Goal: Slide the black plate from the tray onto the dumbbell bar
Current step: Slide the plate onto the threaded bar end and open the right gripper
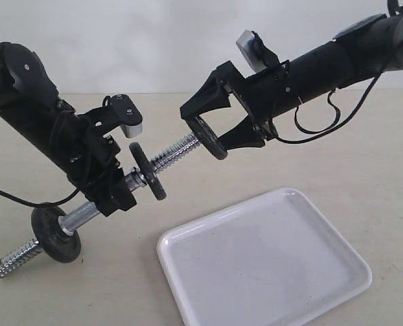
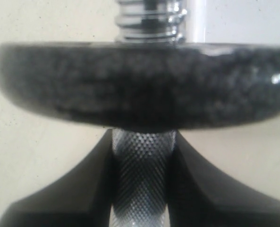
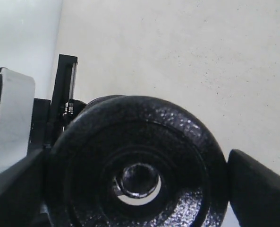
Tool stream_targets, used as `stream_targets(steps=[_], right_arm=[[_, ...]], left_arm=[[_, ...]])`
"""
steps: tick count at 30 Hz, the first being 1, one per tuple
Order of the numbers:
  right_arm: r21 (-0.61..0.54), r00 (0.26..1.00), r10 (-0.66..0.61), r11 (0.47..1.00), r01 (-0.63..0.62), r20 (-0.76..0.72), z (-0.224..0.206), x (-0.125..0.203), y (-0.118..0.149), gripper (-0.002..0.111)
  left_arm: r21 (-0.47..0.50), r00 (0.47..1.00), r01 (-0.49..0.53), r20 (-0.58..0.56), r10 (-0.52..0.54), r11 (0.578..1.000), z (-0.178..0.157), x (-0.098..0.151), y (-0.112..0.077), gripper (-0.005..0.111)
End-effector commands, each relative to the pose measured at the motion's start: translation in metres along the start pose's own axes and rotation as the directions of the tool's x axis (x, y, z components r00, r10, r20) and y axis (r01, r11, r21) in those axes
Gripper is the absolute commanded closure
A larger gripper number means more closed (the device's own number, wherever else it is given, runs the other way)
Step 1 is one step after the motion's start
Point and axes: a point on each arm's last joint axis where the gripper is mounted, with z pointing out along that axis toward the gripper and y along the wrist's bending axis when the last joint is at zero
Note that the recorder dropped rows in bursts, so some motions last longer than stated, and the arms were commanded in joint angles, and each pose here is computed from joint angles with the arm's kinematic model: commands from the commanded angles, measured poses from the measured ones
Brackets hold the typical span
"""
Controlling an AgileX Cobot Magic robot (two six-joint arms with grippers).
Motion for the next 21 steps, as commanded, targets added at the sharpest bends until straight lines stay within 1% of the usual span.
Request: stream_targets(steps=[1, 6, 11, 14, 21], right_arm=[[-0.063, 0.999, -0.026, 0.998, 0.028, 0.018, -0.009, -0.003, 0.024, 0.108], [-0.086, 0.999, -0.035, 0.996, 0.033, -0.017, 0.010, 0.002, 0.031, 0.108], [-0.104, 0.997, -0.040, 0.994, 0.033, -0.066, 0.033, 0.008, 0.030, 0.108], [-0.104, 0.997, -0.048, 0.994, 0.041, -0.066, 0.033, 0.008, 0.029, 0.108], [-0.086, 0.999, -0.039, 0.996, 0.037, -0.029, 0.016, 0.002, 0.018, 0.108]], left_arm=[[-0.079, 0.988, 0.046, 0.152, -0.034, 0.996, -0.026, -0.021, 0.002, 0.102], [-0.078, 0.988, 0.044, 0.154, -0.032, 0.996, -0.026, -0.021, 0.002, 0.102], [-0.073, 0.988, 0.044, 0.151, -0.032, 0.996, -0.026, -0.021, 0.001, 0.102], [-0.062, 0.989, 0.042, 0.145, -0.033, 0.997, -0.026, -0.021, 0.000, 0.102], [-0.065, 0.988, 0.038, 0.149, -0.028, 0.997, -0.028, -0.021, -0.001, 0.102]])
